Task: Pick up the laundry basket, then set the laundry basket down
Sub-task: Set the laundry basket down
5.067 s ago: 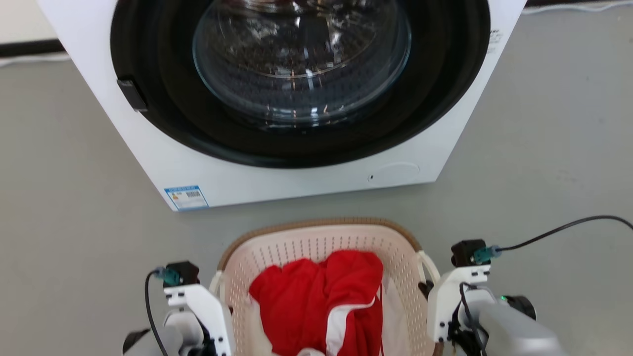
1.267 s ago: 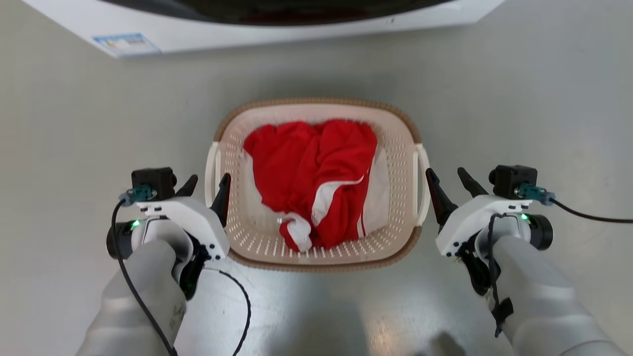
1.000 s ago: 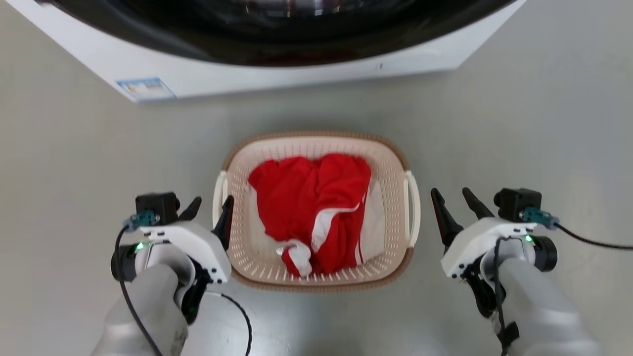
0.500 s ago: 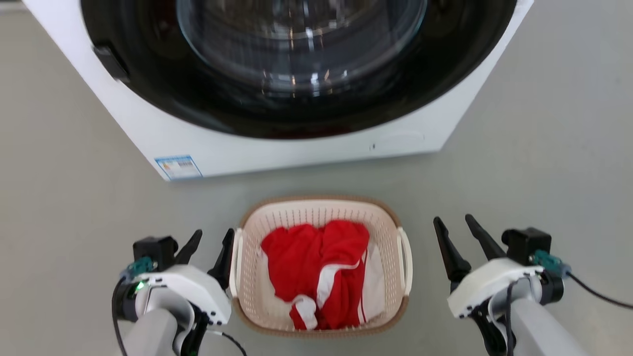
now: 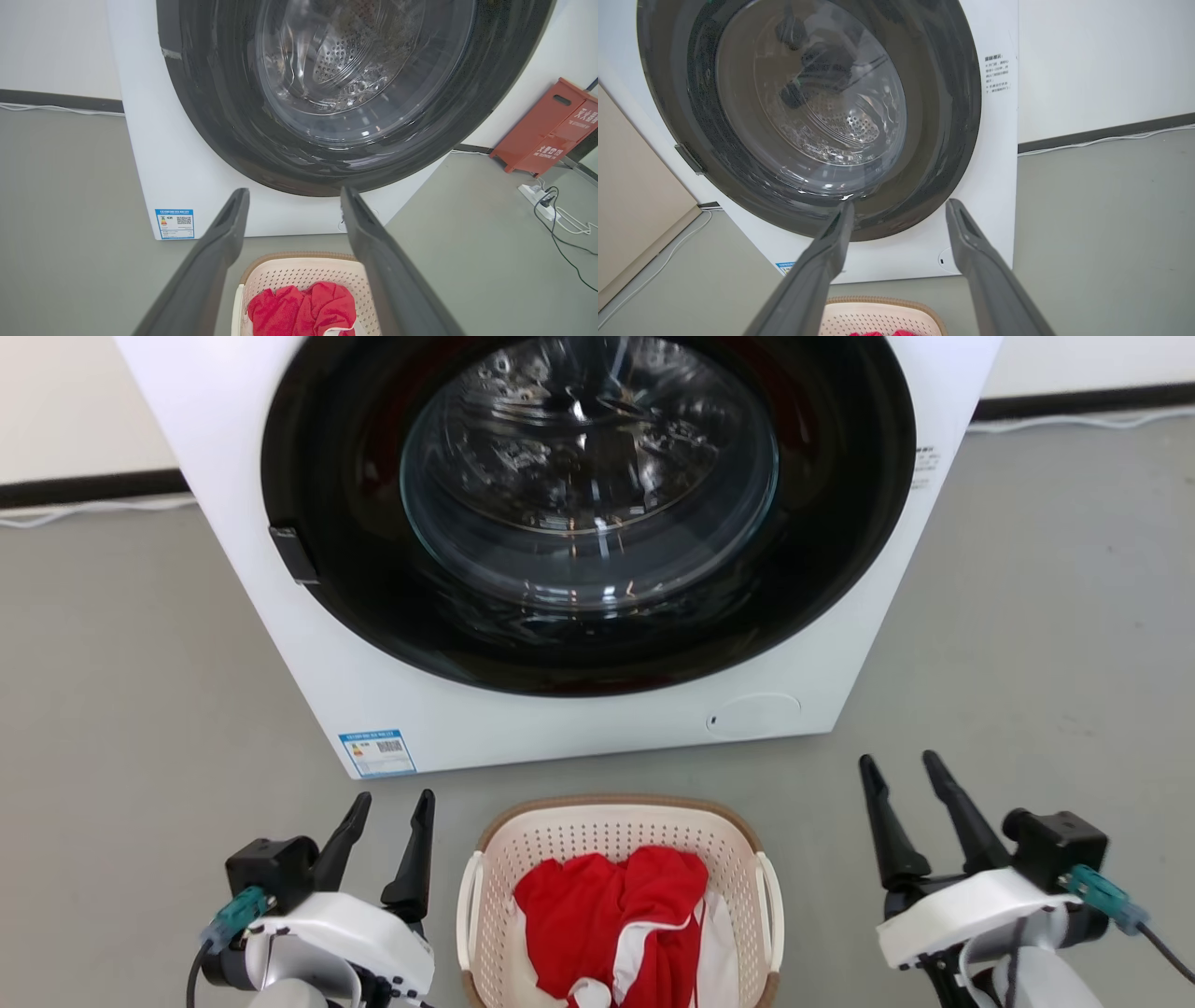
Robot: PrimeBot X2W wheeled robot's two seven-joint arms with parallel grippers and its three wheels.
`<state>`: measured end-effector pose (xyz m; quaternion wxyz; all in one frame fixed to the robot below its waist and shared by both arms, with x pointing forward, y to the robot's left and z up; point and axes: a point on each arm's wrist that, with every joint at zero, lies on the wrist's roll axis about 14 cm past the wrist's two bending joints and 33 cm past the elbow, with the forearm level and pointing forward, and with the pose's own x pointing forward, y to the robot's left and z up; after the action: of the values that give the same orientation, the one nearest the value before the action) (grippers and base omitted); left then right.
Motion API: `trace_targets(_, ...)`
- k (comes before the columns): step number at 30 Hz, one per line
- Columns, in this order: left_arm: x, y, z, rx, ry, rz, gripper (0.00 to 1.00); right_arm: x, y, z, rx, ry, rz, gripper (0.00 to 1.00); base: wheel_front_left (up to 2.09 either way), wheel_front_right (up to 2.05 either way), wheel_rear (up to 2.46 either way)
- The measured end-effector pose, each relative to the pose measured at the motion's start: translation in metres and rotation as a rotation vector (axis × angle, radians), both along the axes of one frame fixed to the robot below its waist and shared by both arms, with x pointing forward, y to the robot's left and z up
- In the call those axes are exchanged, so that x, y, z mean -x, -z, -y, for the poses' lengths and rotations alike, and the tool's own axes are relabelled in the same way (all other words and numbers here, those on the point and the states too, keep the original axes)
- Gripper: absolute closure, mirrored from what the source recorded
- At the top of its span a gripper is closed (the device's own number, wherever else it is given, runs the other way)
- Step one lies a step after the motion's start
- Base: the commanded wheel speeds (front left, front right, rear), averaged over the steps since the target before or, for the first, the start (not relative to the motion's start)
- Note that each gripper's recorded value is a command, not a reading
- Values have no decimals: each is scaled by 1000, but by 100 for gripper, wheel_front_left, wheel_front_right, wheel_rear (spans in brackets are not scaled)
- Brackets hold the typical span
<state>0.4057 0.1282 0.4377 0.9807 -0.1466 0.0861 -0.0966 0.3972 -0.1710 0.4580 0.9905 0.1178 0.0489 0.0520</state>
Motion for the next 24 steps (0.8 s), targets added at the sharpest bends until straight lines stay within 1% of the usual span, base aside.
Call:
trace_targets(5, 7, -26, -7, 19, -36, 85, 0, 3, -26, 12, 11, 45, 88, 0, 0, 0, 0)
trace_targets(13, 10, -46, -17, 1, -76, 161, 0, 5, -49, 38, 29, 140, 166, 0, 0, 0, 0)
trace_targets(24, 12, -40, -13, -12, -72, 147, 0, 7, -47, 35, 29, 140, 162, 0, 0, 0, 0)
